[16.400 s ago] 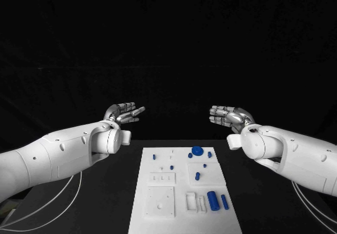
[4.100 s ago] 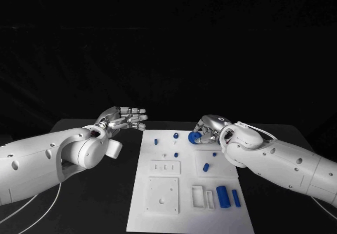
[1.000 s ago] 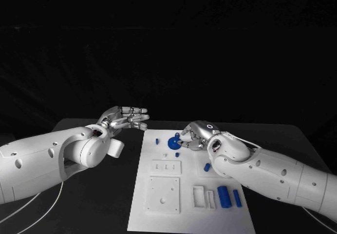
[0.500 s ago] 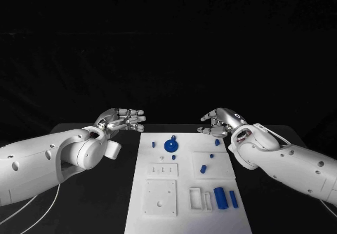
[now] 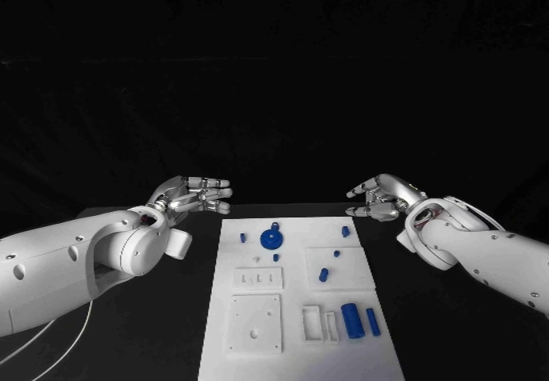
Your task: Assemble the parts on the task board
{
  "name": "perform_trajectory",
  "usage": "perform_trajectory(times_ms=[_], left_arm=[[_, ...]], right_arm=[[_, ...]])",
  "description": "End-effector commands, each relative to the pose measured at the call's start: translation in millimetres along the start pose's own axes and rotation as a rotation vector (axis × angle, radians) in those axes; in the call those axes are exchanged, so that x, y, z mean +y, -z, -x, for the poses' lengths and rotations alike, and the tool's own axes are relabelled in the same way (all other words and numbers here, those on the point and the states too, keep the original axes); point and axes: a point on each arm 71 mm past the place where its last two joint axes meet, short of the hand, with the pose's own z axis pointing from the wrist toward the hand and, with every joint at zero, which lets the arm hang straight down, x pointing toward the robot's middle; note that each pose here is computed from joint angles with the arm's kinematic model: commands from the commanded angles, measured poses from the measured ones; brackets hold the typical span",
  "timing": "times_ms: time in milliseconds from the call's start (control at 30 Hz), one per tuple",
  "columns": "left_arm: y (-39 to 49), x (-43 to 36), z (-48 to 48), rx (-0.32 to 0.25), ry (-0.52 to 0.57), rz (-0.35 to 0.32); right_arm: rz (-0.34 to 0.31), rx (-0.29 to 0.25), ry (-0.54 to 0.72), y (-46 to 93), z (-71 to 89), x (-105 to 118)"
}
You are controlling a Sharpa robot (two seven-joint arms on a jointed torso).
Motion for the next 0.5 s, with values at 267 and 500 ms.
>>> perform_trajectory(times_ms=[267,500], left_arm=[[-1.4,-2.0,0.7,0.020,0.001,-0.022],[-2.3,-1.5,1.1,0.021,0.001,-0.022]], right_arm=[[0.006,0.104,-0.097,1.0,-12.8,-26.9],[-0.017,0.151,-0.073,3.3,-24.0,-39.1]])
